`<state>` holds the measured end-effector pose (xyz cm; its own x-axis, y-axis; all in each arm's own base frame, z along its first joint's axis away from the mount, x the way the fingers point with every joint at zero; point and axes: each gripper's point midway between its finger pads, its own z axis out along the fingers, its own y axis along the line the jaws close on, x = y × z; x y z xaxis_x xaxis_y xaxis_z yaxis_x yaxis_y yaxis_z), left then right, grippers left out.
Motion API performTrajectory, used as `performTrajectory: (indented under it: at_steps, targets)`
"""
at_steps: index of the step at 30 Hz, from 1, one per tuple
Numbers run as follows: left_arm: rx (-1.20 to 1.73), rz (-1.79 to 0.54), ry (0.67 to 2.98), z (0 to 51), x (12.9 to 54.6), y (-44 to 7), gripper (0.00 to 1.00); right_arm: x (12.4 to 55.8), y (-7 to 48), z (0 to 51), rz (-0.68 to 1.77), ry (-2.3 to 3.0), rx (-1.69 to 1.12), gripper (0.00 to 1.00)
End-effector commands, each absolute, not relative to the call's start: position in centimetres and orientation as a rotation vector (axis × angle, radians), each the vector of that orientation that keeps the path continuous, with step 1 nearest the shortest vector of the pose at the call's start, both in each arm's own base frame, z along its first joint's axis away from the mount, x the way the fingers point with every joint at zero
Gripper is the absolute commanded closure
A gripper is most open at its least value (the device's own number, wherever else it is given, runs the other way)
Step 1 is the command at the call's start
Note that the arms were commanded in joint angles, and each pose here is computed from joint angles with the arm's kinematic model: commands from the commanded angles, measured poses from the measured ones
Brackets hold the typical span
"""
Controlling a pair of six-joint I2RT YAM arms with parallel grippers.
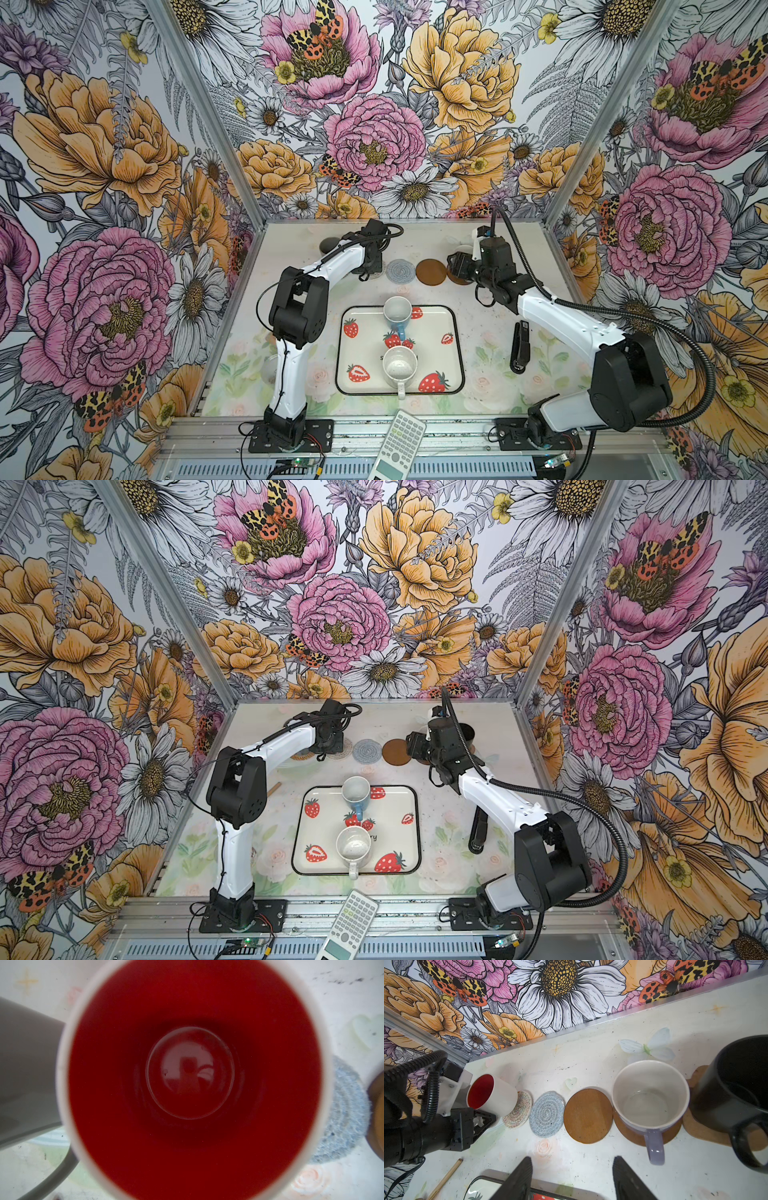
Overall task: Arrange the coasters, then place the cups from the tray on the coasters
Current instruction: 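Lower the red-lined mug onto the rainbow woven coaster beside the grey mug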
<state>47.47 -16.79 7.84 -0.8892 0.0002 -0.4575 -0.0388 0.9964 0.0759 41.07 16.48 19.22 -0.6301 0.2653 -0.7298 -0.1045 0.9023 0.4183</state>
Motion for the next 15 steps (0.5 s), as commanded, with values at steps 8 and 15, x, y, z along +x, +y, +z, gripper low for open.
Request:
performTrajectory:
  at_steps: [8, 15]
  targets:
    - [-0.043, 0.029, 2.571, 9.3, 49.9, -18.0, 1.0, 42.4, 17.1, 20.1, 0.566, 2.166, 0.095, 0.38]
    - [-0.044, 0.004, 2.578, 8.8, 49.9, -18.4, 1.0, 42.7, 17.2, 19.8, 0.564, 2.173, 0.094, 0.38]
